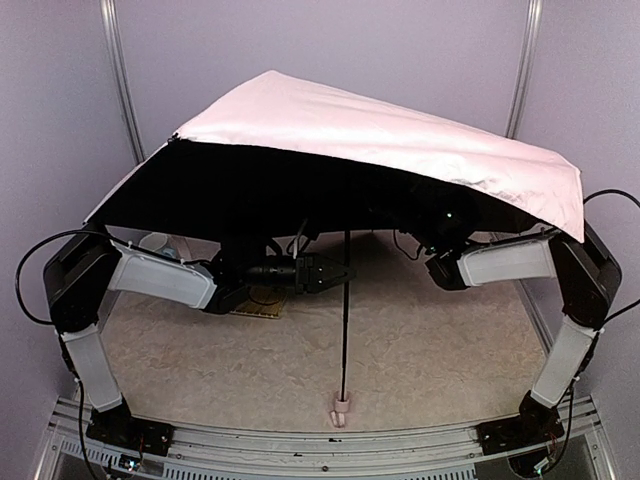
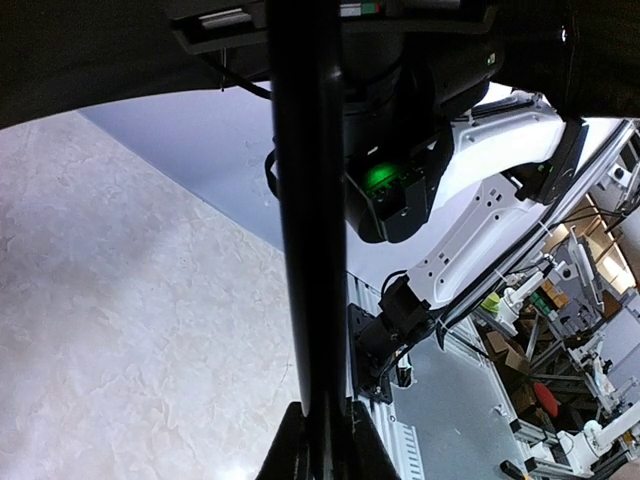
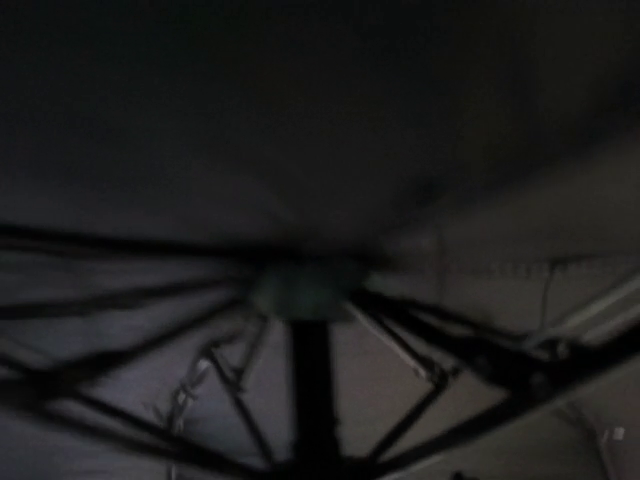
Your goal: Put away the umbrella
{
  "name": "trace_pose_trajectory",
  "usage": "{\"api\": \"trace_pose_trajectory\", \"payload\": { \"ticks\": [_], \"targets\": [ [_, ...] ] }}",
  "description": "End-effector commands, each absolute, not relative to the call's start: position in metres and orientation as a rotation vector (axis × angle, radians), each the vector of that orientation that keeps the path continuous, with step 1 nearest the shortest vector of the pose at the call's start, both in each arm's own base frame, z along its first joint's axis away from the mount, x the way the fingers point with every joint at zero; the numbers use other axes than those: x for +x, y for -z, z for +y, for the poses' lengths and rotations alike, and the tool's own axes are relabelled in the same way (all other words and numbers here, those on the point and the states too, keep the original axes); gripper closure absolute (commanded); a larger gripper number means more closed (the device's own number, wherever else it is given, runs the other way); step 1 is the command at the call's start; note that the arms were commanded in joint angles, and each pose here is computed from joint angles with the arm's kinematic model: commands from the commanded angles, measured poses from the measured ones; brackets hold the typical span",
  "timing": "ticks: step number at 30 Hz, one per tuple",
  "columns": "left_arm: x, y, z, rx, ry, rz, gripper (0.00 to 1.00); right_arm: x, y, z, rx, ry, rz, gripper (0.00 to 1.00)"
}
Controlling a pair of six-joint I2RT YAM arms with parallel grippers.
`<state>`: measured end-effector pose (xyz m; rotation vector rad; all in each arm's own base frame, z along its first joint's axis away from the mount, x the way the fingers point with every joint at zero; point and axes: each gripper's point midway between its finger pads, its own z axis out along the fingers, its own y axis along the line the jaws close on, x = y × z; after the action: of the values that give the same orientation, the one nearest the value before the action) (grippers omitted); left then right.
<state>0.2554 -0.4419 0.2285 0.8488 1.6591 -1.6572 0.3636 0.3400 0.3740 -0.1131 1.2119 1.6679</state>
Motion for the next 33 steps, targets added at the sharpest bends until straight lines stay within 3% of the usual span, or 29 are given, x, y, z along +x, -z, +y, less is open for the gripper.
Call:
{"api": "trace_pose_trajectory", "payload": {
  "ticks": [1,15,20,24,33],
  "targets": [
    [0.255,-0.283,-0.439,0.918,1.735,1.517,1.0,0.356,-0.413,0.317,-0.128,-1.589,1.08,0.44],
    [0.279,-0.274,-0.457,0.97,1.673,1.645,1.0,0.371,-0.418,0.317,-0.123,-1.584,1.131,0.45],
    [0.28,-0.271,-0.464,0.981,1.654,1.639,1.0,0.366,-0.432,0.327,-0.197,-1.646,1.066,0.52],
    [0.278,-0.275,-0.465,0.983,1.646,1.621,1.0,0.372,-0.425,0.324,-0.146,-1.654,1.081,0.65],
    [0.276,-0.278,-0.466,0.996,1.619,1.607,1.0,0.377,-0.415,0.325,-0.115,-1.647,1.122,0.68]
  ]
}}
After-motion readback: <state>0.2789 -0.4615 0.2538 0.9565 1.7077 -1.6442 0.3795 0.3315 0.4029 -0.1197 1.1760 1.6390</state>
